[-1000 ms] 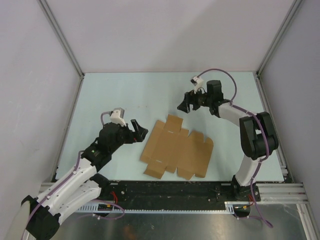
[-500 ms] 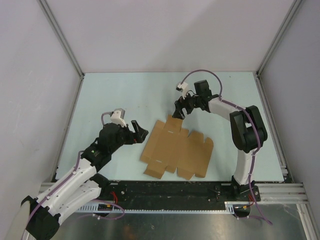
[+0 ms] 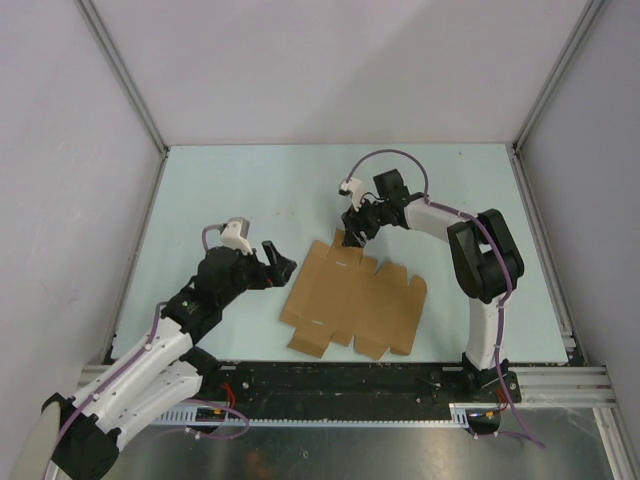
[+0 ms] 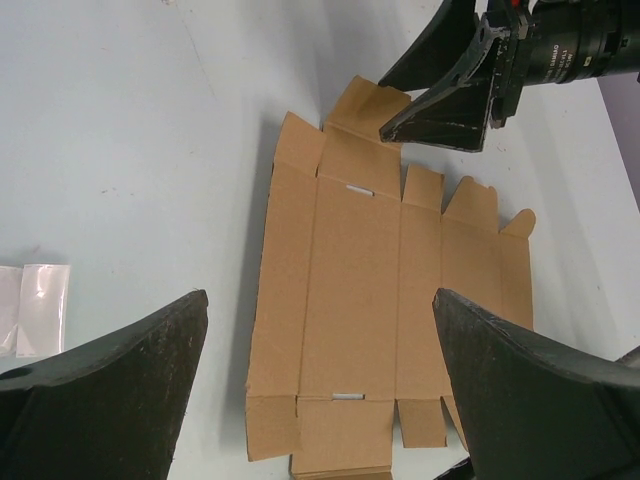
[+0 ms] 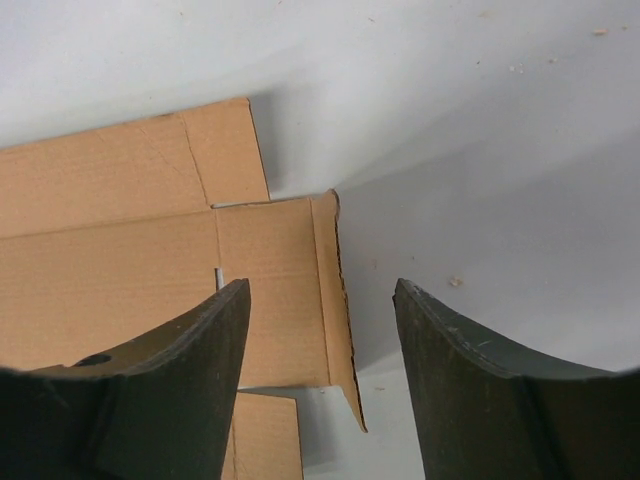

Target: Fold the paper box

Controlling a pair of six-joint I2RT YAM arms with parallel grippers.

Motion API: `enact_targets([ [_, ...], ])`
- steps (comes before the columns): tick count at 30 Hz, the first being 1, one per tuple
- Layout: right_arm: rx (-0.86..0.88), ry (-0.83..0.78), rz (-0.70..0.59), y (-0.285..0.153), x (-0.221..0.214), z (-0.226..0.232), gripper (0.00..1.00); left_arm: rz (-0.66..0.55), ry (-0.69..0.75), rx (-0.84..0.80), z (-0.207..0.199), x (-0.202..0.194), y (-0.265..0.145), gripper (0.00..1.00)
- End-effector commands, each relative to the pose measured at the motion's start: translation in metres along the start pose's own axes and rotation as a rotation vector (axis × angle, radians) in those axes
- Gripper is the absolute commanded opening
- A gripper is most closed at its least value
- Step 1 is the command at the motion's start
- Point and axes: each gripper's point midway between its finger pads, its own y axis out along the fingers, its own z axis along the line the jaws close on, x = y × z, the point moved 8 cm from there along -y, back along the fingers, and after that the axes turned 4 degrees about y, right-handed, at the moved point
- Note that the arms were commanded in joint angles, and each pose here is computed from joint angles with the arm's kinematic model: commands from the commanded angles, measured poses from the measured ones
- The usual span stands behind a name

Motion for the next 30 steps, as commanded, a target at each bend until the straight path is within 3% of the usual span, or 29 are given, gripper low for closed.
enact_targets([
  [1, -0.013, -0.02, -0.004, 0.002, 0.011, -0.003, 0.6, -0.006, -0.018, -0.026, -0.003, -0.001, -0.003, 1.0],
  [10, -0.041, 0.012, 0.052, 0.001, 0.004, 0.0, 0.39, 0.017, -0.025, -0.044, -0.003, -0.006, -0.003, 1.0],
  [19, -0.029, 0.045, 0.065, 0.003, 0.001, 0.005, 0.26, 0.017, -0.028, -0.048, -0.003, -0.008, -0.004, 1.0],
  [21, -0.031, 0.057, 0.058, 0.001, 0.002, 0.004, 0.15, 0.016, -0.029, -0.048, -0.003, -0.008, -0.004, 1.0],
  [30, -0.217, 0.272, 0.026, -0.016, 0.006, -0.015, 0.02, 0.003, -0.025, -0.04, -0.004, -0.003, -0.004, 1.0],
])
